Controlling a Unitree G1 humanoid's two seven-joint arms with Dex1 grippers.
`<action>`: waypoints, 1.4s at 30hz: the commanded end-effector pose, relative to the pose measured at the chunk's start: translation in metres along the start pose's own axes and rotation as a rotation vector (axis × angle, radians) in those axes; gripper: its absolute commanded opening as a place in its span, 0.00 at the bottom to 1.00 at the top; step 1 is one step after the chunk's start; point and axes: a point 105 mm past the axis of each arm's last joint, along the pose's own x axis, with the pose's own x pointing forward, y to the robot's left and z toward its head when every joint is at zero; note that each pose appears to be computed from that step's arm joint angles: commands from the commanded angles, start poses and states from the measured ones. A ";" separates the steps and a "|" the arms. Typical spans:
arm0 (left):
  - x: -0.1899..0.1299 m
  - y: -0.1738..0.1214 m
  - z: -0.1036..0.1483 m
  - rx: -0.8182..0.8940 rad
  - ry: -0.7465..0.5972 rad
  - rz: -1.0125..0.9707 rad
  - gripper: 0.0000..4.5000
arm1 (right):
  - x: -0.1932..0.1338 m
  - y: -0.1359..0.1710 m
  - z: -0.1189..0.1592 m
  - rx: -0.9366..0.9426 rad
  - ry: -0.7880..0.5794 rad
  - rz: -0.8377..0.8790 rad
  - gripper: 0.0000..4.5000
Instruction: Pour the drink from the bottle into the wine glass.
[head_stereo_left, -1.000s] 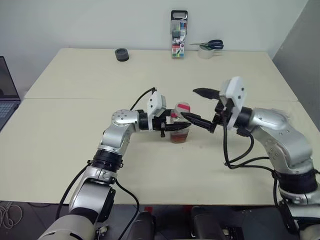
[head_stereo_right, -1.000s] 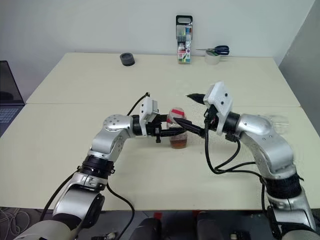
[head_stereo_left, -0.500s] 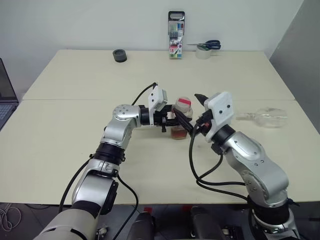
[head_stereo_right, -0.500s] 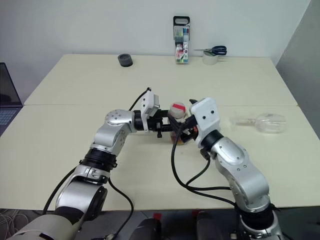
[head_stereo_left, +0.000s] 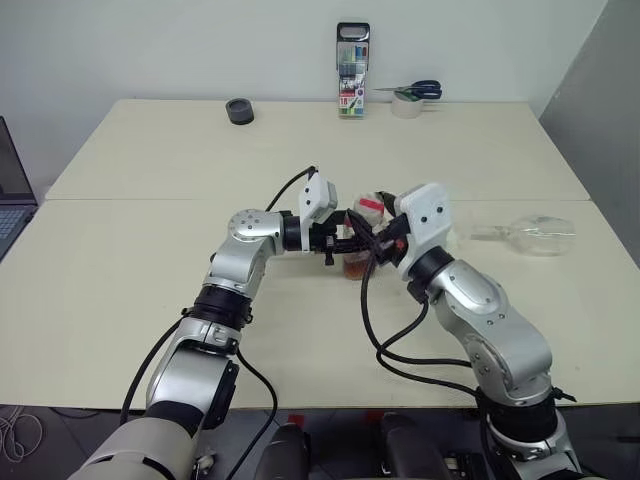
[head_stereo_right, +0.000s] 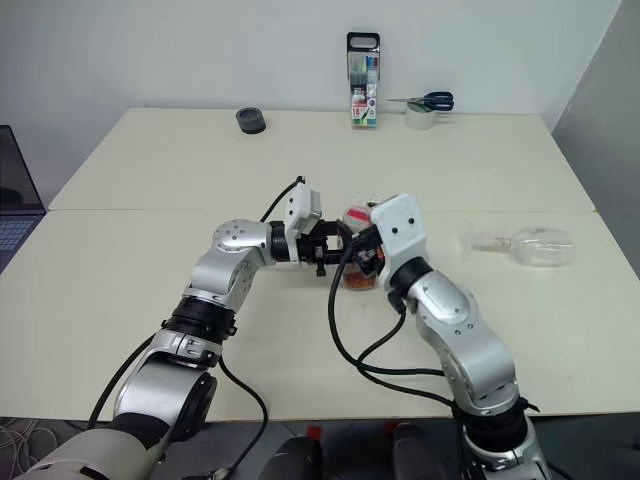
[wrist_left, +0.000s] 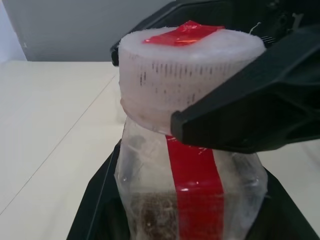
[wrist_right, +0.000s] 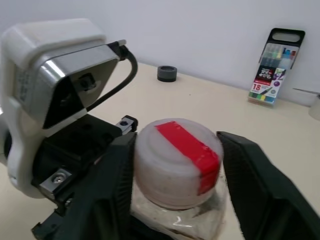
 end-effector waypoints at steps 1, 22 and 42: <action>0.001 0.000 0.015 0.054 -0.036 -0.012 0.40 | -0.001 -0.004 0.018 -0.037 -0.078 -0.012 0.43; 0.002 -0.004 0.019 0.050 -0.042 -0.036 0.40 | -0.011 -0.053 0.022 -0.118 0.046 0.508 0.89; 0.011 -0.001 0.018 0.045 -0.051 -0.032 0.40 | -0.006 -0.009 0.021 -0.056 -0.054 -0.058 1.00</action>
